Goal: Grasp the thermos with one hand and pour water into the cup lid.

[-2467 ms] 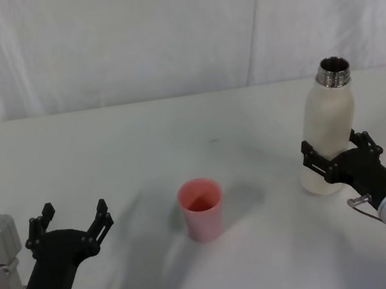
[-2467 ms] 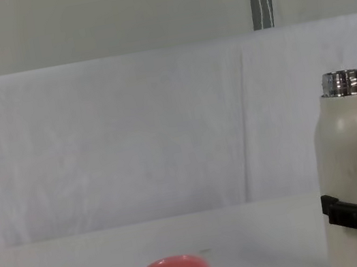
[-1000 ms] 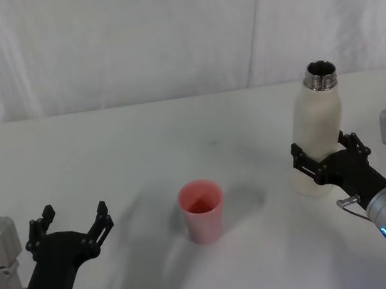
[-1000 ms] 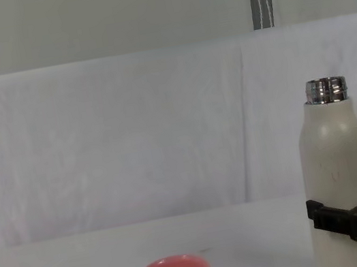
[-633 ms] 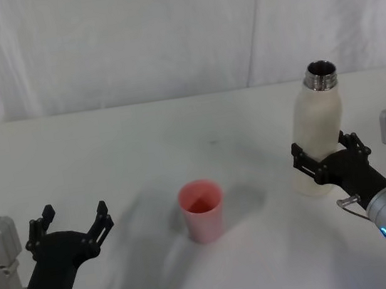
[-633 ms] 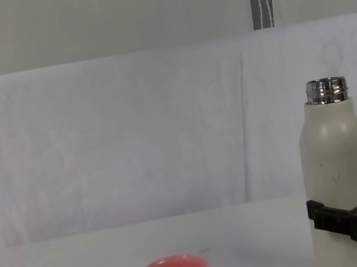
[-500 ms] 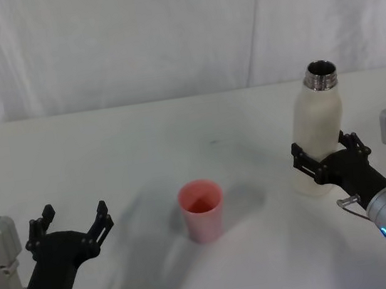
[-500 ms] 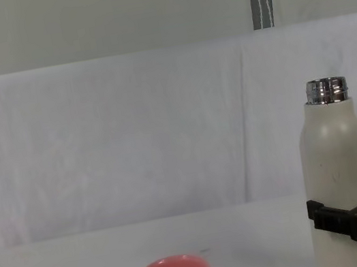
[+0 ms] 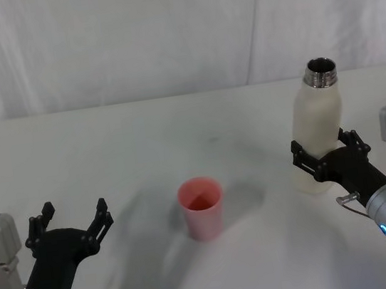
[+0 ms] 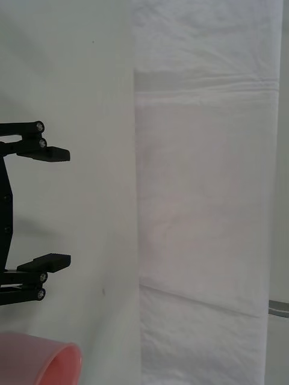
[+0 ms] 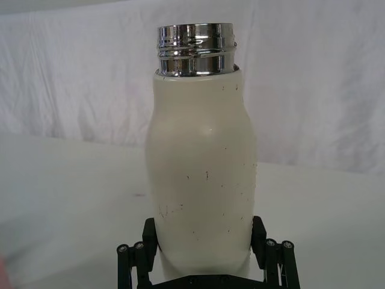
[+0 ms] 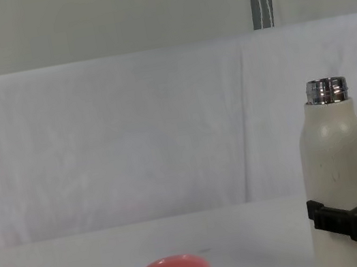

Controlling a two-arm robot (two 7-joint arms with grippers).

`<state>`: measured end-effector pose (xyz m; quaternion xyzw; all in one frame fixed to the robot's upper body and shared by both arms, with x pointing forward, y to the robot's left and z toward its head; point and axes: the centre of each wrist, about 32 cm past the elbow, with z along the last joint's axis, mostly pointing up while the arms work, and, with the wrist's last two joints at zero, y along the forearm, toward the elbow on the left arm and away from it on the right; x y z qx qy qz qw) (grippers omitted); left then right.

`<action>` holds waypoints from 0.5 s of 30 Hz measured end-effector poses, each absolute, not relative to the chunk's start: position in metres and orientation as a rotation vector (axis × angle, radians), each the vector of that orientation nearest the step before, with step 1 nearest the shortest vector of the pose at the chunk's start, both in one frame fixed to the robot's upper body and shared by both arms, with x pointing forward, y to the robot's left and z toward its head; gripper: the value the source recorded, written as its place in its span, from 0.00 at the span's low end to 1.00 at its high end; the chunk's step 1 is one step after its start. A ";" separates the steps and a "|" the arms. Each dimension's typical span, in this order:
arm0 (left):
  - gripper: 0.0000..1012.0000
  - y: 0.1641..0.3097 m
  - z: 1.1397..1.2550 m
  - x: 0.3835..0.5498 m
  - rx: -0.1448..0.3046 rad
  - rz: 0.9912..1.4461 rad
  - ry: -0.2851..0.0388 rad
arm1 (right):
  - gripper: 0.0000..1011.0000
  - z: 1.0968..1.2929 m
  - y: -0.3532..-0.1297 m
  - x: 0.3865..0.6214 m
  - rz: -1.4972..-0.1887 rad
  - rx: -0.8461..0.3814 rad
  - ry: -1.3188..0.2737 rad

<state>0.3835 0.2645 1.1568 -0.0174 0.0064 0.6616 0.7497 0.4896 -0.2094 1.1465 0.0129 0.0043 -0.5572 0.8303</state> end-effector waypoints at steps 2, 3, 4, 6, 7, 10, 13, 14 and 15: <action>0.99 0.265 1.157 0.384 -0.038 1.446 0.014 | 0.94 1.147 -0.209 0.490 -1.182 0.027 0.009; 0.99 0.265 1.157 0.384 -0.038 1.446 0.014 | 0.94 1.146 -0.209 0.490 -1.182 0.027 0.009; 0.99 0.265 1.157 0.384 -0.038 1.446 0.014 | 0.95 1.147 -0.209 0.490 -1.182 0.028 0.009; 0.99 0.265 1.157 0.384 -0.038 1.446 0.014 | 0.99 1.147 -0.209 0.490 -1.182 0.028 0.009; 0.99 0.265 1.157 0.384 -0.038 1.446 0.014 | 0.99 1.147 -0.209 0.490 -1.182 0.028 0.009; 0.99 0.265 1.157 0.384 -0.038 1.446 0.014 | 0.99 1.147 -0.209 0.490 -1.182 0.028 0.009; 0.99 0.265 1.157 0.384 -0.038 1.446 0.014 | 0.99 1.147 -0.209 0.490 -1.182 0.028 0.009; 0.99 0.265 1.157 0.384 -0.038 1.446 0.014 | 0.99 1.147 -0.209 0.490 -1.182 0.028 0.009; 0.99 0.265 1.157 0.384 -0.038 1.446 0.014 | 0.99 1.147 -0.209 0.490 -1.182 0.027 0.009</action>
